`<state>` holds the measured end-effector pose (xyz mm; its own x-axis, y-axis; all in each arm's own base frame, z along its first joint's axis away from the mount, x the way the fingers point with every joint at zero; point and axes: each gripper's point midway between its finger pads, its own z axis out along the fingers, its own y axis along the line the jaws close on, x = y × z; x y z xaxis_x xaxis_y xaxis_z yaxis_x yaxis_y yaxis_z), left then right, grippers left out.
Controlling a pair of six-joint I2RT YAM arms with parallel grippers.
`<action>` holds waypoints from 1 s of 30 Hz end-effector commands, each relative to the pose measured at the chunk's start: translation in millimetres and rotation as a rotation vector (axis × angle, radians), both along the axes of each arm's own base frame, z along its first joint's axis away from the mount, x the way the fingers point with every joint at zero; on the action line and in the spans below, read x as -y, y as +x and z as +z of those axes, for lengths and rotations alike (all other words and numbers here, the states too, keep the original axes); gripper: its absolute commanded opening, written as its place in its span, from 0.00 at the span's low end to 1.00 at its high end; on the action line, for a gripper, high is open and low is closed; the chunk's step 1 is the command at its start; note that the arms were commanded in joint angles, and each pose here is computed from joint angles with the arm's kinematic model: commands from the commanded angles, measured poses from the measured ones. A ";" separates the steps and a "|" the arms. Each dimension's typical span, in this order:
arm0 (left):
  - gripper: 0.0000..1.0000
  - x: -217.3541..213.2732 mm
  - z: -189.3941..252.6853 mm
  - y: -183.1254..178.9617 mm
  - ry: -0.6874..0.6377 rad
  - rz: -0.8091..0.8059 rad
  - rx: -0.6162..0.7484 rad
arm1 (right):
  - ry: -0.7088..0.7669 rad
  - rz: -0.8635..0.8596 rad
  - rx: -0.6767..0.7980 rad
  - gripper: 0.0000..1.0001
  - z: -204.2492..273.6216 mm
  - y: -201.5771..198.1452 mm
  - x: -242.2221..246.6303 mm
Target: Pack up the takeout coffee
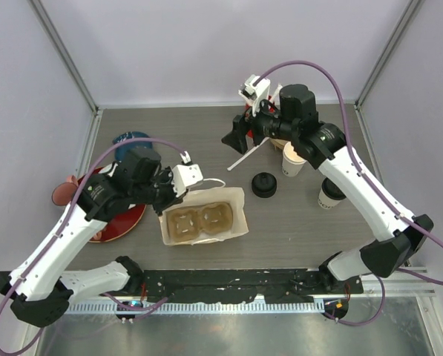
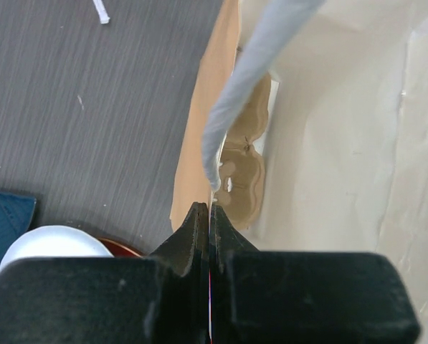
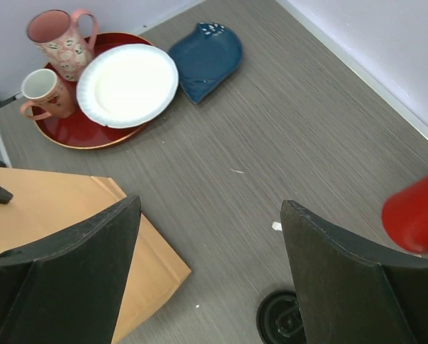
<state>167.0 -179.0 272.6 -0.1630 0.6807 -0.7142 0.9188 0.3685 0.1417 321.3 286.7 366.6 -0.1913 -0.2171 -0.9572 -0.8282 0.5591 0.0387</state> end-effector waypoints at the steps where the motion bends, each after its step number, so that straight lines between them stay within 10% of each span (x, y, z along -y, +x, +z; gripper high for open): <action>1: 0.00 10.6 9.0 -8.3 -0.021 -0.041 -0.011 | 0.112 0.069 0.058 0.84 36.3 2.3 -9.8; 18: 0.00 5.5 72.2 27.8 -0.072 0.200 0.086 | 0.200 -0.235 -0.163 0.78 12.2 37.3 17.9; 30: 0.00 0.7 66.9 55.0 0.050 0.114 0.424 | 0.163 -0.277 -0.229 0.77 -19.5 31.5 25.9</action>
